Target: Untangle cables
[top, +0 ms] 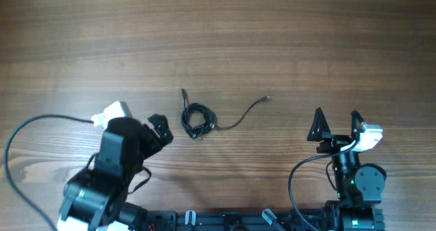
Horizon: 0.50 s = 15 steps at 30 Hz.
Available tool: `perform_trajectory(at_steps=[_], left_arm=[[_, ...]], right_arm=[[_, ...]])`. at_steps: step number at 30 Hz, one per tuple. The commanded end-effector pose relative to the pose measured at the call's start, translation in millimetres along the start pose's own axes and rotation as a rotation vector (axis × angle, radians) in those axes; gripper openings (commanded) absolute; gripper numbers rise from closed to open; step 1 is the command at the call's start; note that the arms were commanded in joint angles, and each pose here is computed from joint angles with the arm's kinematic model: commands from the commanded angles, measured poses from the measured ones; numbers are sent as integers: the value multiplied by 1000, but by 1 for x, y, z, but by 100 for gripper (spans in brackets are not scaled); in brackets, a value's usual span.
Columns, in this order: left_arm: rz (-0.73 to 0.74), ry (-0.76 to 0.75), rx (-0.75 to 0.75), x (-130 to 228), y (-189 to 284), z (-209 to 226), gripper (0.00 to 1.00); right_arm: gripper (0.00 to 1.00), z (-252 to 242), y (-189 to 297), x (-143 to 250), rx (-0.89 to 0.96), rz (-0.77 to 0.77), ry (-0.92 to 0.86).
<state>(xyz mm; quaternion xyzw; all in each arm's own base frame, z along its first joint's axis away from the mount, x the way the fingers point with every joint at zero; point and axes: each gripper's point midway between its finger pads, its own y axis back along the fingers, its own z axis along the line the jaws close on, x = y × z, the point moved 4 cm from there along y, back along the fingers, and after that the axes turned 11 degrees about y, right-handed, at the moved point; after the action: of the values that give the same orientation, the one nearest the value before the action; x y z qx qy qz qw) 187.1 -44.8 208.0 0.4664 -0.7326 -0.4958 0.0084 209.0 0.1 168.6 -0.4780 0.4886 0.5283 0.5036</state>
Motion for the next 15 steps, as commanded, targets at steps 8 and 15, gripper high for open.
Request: perform_trajectory(at_steps=[8, 15], left_arm=[[-28, -16, -35, -1, 1, 10, 100], [-21, -18, -46, -1, -2, 11, 100]], right_arm=[[100, -1, 0, -1, 12, -4, 17], [100, -1, 0, -1, 12, -4, 18]])
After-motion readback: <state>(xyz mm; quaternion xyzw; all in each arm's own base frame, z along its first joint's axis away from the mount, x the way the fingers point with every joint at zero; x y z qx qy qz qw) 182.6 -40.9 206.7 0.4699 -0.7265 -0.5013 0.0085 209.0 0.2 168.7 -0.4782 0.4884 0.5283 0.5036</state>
